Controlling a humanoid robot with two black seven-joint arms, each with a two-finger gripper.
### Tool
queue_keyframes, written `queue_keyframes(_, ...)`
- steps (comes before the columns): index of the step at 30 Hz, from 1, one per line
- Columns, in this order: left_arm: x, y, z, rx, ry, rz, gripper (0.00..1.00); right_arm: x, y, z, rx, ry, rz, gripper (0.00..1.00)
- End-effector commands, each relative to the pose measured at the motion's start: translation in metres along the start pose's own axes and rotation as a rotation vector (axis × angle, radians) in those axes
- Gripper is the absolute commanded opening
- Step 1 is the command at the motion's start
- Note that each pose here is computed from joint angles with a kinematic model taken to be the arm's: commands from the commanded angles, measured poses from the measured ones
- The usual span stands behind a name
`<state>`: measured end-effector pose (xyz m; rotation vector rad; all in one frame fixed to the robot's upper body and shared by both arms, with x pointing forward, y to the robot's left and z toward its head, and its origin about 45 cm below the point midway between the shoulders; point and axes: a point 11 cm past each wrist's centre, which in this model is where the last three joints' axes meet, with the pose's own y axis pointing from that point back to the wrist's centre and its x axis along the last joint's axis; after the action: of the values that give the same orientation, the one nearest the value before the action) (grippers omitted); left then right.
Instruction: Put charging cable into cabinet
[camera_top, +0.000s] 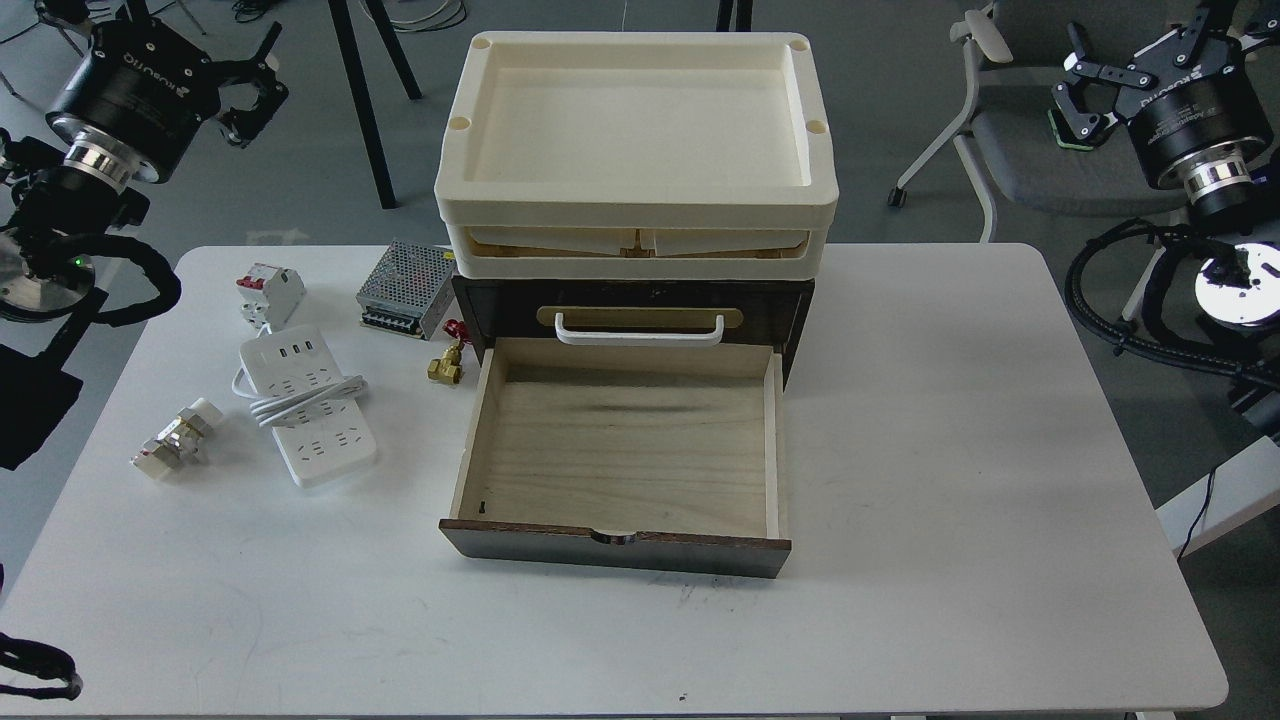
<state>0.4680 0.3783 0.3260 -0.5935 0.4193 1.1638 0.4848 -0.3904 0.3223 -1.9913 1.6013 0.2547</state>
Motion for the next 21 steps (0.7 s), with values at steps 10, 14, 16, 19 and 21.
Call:
queue_keyframes(10, 0.058, 0.023, 0.027, -0.219, 0.124, 0.194, 1.00, 0.011, 0.004, -0.015, 0.032, 0.009, 0.024, 1.00)
queue_keyframes(14, 0.072, 0.032, 0.015, -0.447, 0.327, 0.266, 1.00, 0.014, 0.006, -0.022, 0.043, 0.016, 0.030, 1.00)
queue_keyframes(16, 0.071, 0.033, 0.016, -0.532, 0.337, 0.276, 1.00, 0.017, 0.006, -0.030, 0.058, 0.019, 0.037, 1.00)
queue_keyframes(19, 0.065, 0.033, 0.022, -0.592, 0.331, 0.262, 1.00, 0.022, 0.008, -0.041, 0.072, 0.034, 0.044, 1.00)
queue_keyframes(21, 0.046, 0.031, 0.034, -0.578, 0.324, 0.176, 1.00, 0.030, 0.013, -0.051, 0.079, 0.054, 0.059, 1.00)
